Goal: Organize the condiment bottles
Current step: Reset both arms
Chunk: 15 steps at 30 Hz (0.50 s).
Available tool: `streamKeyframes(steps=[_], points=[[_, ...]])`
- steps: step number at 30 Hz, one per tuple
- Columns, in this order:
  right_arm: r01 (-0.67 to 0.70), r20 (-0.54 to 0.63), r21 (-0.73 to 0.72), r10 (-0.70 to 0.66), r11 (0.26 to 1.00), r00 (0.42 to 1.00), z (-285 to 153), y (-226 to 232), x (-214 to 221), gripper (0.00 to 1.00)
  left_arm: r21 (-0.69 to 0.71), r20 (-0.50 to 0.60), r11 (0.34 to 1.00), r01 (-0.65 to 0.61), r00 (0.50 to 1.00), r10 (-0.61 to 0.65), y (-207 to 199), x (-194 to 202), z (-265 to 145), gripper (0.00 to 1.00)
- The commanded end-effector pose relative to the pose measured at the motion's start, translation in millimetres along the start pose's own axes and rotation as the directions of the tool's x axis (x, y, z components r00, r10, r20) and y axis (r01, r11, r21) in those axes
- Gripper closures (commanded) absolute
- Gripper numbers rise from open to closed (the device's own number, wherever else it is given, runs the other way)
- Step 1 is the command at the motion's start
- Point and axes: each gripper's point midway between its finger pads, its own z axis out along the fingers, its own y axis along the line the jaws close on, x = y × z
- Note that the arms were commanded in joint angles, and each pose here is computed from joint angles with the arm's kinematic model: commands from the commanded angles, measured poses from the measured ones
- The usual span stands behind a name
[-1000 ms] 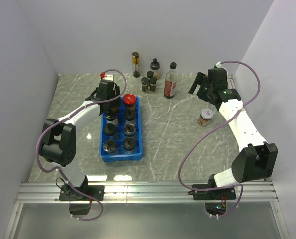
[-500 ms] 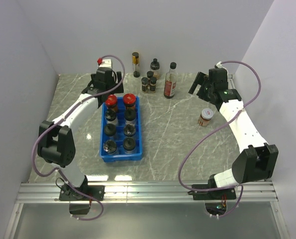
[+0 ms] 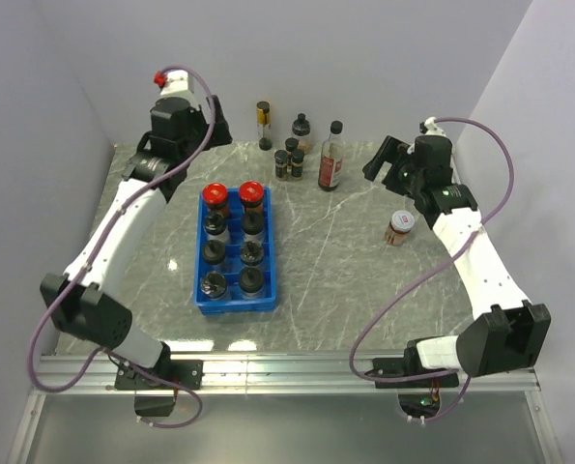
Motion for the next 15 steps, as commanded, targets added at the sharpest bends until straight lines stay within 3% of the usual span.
streamKeyframes(steps=[1,15], points=[[0.029,0.078,-0.114,-0.02,0.993,0.997,-20.0,22.1,-14.8,0.0,0.014,0.007,0.997,0.074,0.997,-0.075,-0.3,-11.6,-31.0,0.01],[0.03,0.134,-0.201,-0.003,0.979,0.991,-74.7,17.2,14.0,0.0,0.206,0.094,0.952,0.225,0.964,-0.248,-2.8,-21.4,-138.4,0.01]])
